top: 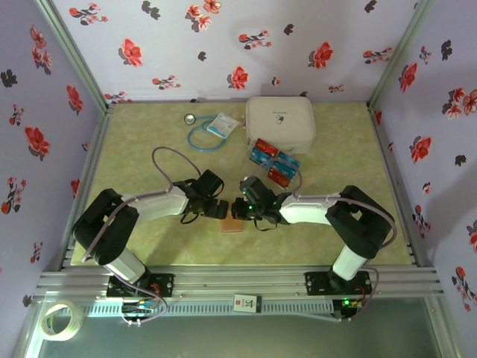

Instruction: Put the credit cards into the card holder

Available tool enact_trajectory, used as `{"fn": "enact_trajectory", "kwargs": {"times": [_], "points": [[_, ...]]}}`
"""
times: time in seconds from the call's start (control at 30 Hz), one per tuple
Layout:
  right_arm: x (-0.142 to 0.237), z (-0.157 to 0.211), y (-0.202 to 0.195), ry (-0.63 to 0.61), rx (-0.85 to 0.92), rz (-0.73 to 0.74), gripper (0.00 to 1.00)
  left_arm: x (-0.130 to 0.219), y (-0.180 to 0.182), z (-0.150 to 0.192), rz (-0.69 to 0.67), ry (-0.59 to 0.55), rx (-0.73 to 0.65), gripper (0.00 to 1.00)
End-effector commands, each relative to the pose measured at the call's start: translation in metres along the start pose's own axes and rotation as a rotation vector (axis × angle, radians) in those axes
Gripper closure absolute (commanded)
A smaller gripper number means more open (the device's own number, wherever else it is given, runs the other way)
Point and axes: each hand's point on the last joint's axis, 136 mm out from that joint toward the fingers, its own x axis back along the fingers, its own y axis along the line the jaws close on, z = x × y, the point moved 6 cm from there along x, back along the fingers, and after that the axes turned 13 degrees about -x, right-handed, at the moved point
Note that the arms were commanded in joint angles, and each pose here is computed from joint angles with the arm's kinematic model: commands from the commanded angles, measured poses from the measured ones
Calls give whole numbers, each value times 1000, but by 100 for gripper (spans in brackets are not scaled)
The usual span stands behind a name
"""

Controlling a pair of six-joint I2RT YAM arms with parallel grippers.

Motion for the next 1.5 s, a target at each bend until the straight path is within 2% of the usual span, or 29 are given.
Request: {"fn": "enact_trajectory", "kwargs": {"times": [0.0,1.0,1.17,1.47], "points": [[4,6,-8,14,-18,15,100,-14,-1,20,-24,88,-23,0],[2,18,4,32,16,-12,100,-14,-1,21,-25,90,-20,0],[0,19,-3,34,11,12,100,-14,-1,21,-25,89,-20,0],[-13,25,-39,31,-26,140,100,-14,0,22,-25,90,-19,0]]}}
